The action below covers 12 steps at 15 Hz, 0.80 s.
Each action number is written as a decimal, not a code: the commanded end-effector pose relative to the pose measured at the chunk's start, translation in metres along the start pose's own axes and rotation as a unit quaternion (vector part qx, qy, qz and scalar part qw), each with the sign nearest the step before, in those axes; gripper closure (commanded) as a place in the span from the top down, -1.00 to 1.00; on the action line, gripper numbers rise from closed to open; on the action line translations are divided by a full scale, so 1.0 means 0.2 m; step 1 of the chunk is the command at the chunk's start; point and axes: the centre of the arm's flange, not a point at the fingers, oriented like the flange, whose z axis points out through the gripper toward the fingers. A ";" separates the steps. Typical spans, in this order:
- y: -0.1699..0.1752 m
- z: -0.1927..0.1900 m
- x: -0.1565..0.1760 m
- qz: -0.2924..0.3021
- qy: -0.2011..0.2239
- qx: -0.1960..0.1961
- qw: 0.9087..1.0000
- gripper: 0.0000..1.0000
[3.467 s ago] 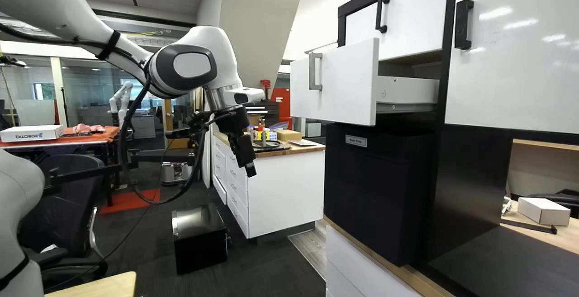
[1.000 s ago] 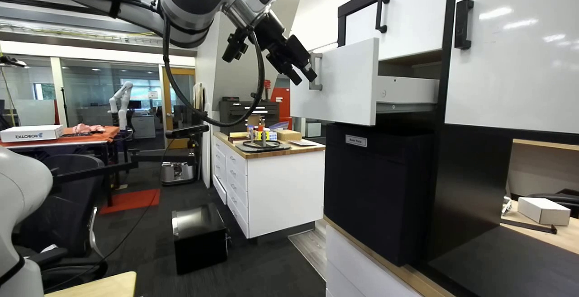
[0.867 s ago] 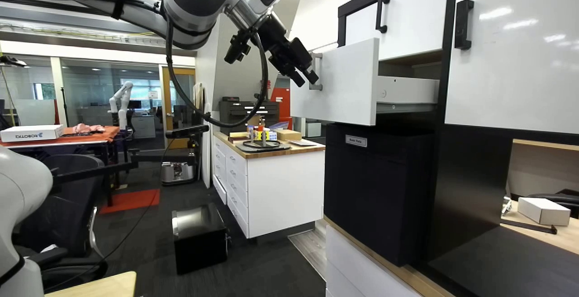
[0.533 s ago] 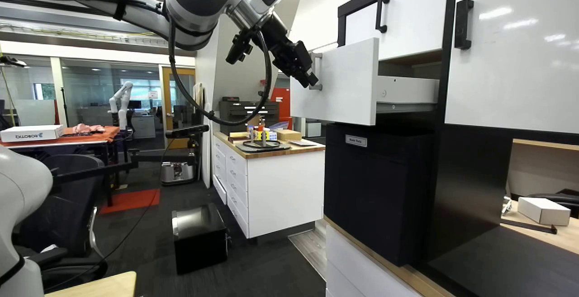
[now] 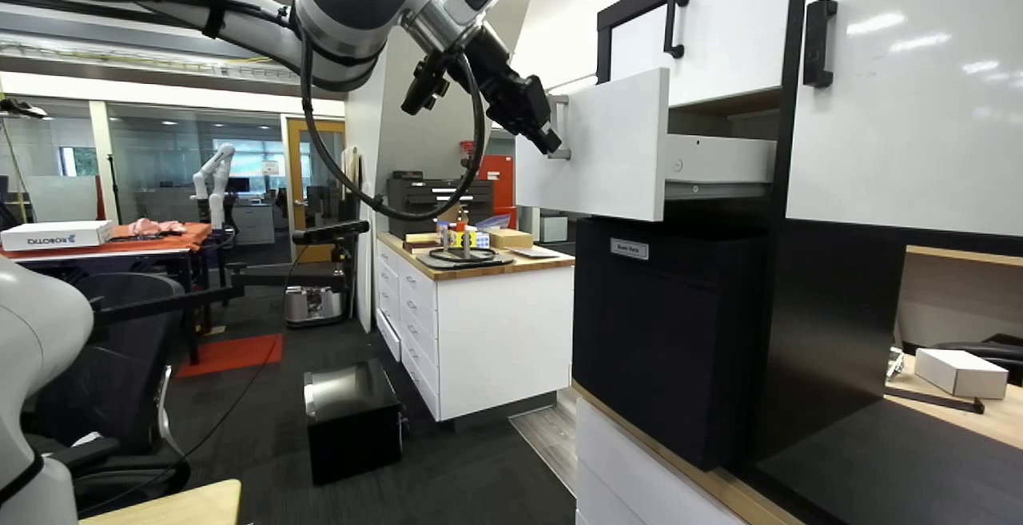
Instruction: Close the drawer
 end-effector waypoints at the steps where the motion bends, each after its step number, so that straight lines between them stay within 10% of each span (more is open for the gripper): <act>1: 0.02 0.12 0.09 -0.011 0.013 -0.005 1.000 -0.84; 12: 0.01 0.58 0.47 -0.034 0.028 0.004 0.999 -0.86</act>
